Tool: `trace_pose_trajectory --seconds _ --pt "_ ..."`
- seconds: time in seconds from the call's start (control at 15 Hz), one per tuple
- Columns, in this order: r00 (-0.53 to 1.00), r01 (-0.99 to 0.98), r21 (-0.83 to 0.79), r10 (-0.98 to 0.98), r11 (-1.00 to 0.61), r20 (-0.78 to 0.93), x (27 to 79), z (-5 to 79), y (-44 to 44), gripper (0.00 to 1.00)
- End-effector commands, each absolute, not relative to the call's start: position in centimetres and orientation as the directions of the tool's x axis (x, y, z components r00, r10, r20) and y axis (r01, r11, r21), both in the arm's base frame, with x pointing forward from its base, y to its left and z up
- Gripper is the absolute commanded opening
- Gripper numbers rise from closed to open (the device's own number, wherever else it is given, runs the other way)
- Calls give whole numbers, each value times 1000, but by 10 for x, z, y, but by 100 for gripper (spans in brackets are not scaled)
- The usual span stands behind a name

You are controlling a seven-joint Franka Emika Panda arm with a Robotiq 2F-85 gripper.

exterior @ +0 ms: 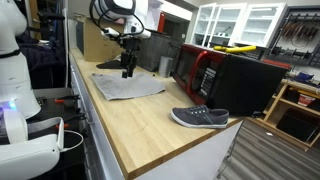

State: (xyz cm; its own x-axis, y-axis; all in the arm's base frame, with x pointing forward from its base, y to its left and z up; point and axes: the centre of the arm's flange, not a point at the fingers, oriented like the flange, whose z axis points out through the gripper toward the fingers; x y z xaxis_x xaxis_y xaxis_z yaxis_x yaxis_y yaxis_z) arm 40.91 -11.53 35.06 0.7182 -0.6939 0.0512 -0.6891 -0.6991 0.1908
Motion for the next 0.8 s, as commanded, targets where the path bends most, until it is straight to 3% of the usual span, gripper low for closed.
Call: trace_pose_trajectory --seconds 0.0,0.33,0.73 --pt "671 -739 -8 -737 -673 82 438 354 -101 100" --pt "682 -687 -286 -728 -668 63 473 363 -51 100" --pt "885 -460 -283 -462 -842 -62 480 401 12 100"
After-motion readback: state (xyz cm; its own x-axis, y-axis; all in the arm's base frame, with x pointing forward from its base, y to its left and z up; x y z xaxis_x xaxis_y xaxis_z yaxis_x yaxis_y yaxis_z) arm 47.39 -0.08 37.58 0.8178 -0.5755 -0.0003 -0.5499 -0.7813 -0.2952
